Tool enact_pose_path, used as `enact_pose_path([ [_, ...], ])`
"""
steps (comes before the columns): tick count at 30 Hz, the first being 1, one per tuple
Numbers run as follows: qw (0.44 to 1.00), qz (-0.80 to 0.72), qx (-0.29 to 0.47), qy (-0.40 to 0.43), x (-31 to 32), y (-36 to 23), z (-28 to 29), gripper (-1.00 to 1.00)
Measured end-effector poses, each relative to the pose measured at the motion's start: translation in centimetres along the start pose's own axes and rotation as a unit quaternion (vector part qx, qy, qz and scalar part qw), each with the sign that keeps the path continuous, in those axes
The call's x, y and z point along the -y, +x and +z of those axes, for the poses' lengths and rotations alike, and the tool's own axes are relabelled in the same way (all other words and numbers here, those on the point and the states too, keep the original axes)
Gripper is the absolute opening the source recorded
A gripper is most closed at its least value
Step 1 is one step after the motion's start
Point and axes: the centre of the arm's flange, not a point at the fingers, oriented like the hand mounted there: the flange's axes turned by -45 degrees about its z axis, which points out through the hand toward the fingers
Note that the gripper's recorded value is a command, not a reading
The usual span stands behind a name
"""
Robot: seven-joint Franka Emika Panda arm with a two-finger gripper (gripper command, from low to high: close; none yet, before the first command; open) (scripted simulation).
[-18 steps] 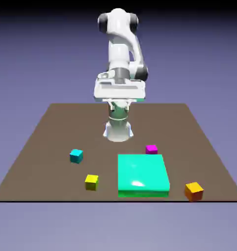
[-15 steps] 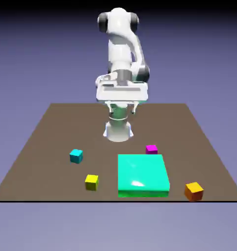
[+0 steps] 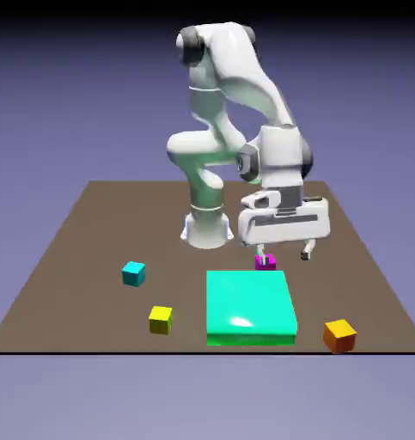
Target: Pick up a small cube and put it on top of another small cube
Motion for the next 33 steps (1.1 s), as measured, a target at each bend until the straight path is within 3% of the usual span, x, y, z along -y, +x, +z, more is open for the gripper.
enact_pose_path([
  [12,0.988,-0.032,0.150,0.010,12.6,0.0,13.4,0.00],
  [14,0.988,-0.032,0.152,0.010,12.8,-0.1,13.7,0.00],
  [17,0.988,-0.032,0.152,0.010,12.9,-1.5,18.7,0.00],
  [18,0.988,-0.032,0.152,0.010,12.9,-2.2,20.4,-1.00],
  [20,0.988,-0.032,0.152,0.010,12.9,-2.2,20.4,-1.00],
  [24,0.988,-0.032,0.153,0.010,12.8,-0.1,13.7,-1.00],
  [28,0.987,0.043,0.156,-0.003,0.4,0.5,11.8,-1.00],
  [33,0.972,0.168,0.161,-0.017,-14.9,-3.8,8.7,-1.00],
])
